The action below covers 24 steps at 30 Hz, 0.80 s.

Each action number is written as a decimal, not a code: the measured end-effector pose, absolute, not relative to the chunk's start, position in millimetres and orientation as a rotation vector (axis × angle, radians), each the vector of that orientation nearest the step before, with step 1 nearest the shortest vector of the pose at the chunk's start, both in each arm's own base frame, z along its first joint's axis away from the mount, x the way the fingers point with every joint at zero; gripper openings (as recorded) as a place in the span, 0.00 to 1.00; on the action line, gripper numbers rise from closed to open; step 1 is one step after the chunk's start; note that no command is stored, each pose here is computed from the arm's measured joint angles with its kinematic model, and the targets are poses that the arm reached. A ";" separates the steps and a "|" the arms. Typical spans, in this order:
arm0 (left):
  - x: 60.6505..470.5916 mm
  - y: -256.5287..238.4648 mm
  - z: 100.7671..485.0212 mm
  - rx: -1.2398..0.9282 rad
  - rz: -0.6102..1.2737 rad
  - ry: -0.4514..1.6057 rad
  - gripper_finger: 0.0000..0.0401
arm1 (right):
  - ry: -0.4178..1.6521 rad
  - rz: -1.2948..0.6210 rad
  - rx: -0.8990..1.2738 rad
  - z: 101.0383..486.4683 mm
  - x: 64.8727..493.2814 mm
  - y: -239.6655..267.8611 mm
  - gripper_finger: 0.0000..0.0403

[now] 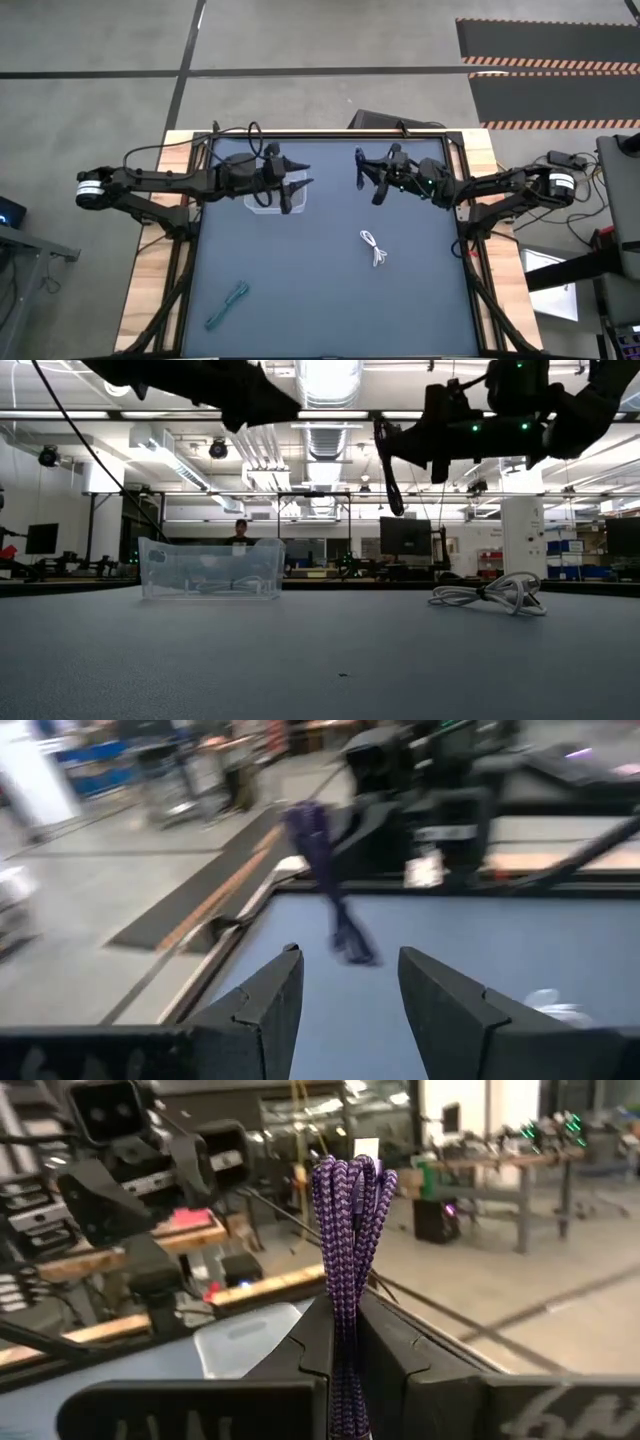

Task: Pick and place USB-C Cables
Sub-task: Put the purple charger cable into the bin

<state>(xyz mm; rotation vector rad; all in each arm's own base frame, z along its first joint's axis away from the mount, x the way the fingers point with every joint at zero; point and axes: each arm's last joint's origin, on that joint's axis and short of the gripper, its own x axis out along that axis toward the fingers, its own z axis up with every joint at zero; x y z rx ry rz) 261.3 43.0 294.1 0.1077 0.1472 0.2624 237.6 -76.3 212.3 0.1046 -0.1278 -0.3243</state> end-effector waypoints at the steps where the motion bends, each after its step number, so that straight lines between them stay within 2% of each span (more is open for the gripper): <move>1: 262.0 42.1 294.9 0.106 0.229 0.135 0.38 | -0.139 -0.317 0.099 212.4 237.3 -75.8 0.05; 6: 267.7 40.4 295.3 0.104 0.148 0.087 0.38 | -0.191 -0.242 0.063 215.6 240.0 -70.2 0.05; 24: 310.5 47.0 263.2 0.058 0.149 -0.021 0.38 | -0.285 -0.100 0.008 222.2 267.9 -59.4 0.05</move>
